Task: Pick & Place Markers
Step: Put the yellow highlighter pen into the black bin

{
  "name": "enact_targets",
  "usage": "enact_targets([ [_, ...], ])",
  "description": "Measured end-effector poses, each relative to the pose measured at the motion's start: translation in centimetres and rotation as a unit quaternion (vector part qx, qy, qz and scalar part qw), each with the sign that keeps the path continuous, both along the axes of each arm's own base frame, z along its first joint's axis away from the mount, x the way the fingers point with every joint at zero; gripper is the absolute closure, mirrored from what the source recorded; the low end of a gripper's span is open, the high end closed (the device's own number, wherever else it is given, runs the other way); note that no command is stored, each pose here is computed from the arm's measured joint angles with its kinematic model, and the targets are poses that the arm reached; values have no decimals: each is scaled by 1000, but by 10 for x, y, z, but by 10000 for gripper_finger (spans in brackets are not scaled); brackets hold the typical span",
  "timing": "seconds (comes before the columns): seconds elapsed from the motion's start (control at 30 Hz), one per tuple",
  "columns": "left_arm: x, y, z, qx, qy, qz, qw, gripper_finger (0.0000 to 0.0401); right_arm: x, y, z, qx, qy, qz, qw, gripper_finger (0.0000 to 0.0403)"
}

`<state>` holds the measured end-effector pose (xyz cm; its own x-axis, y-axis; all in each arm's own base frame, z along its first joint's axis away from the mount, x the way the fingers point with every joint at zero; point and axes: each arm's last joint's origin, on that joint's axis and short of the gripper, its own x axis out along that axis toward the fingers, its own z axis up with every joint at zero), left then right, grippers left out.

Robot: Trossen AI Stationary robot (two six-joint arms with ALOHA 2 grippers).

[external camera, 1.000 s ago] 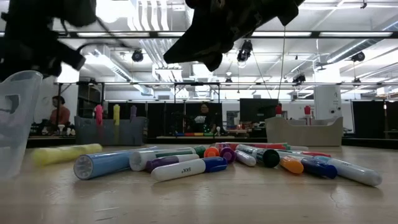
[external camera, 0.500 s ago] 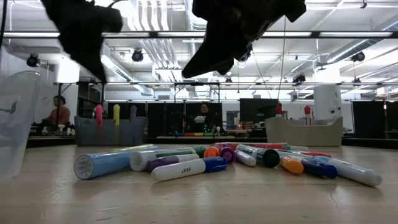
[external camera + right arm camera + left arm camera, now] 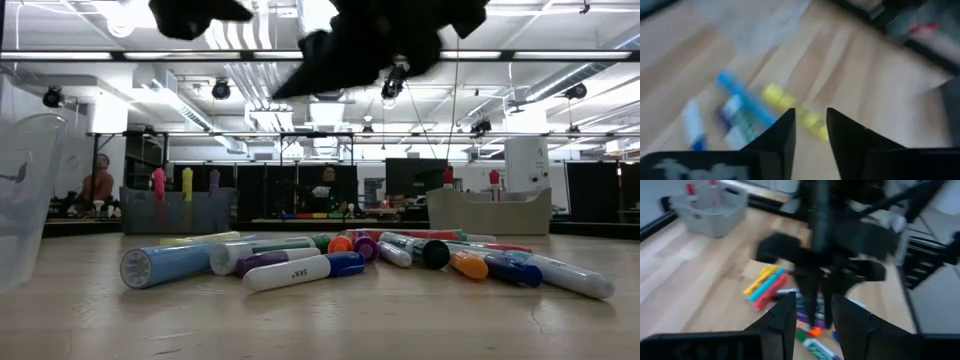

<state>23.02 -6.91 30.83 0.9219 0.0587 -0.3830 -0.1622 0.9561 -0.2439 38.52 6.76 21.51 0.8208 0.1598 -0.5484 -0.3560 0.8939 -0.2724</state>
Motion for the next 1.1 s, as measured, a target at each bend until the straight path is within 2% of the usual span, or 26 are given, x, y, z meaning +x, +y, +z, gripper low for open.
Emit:
enact_targets([
  [0.13,-2,-15,4,-7,-24,-34,999,284,6,-7,8,27,-53,-29,998,264],
  [0.23,-5,-24,7,-14,-41,-52,998,284,7,-7,10,12,-58,-17,998,254],
  [0.4,-8,-36,12,-22,-65,-77,995,284,7,-7,13,-41,-30,10,999,236],
  [0.57,-12,-39,8,-17,-43,-86,995,284,8,-14,15,-53,7,5,999,218],
  [0.77,-13,-40,6,-25,-34,-82,996,284,10,-13,20,-101,-7,39,994,213],
  [0.87,-13,-40,6,-25,-35,-83,996,284,15,-13,22,-115,-12,50,992,214],
  [1.1,-13,-40,7,-26,-36,-83,996,284,40,-12,9,-124,36,83,988,221],
])
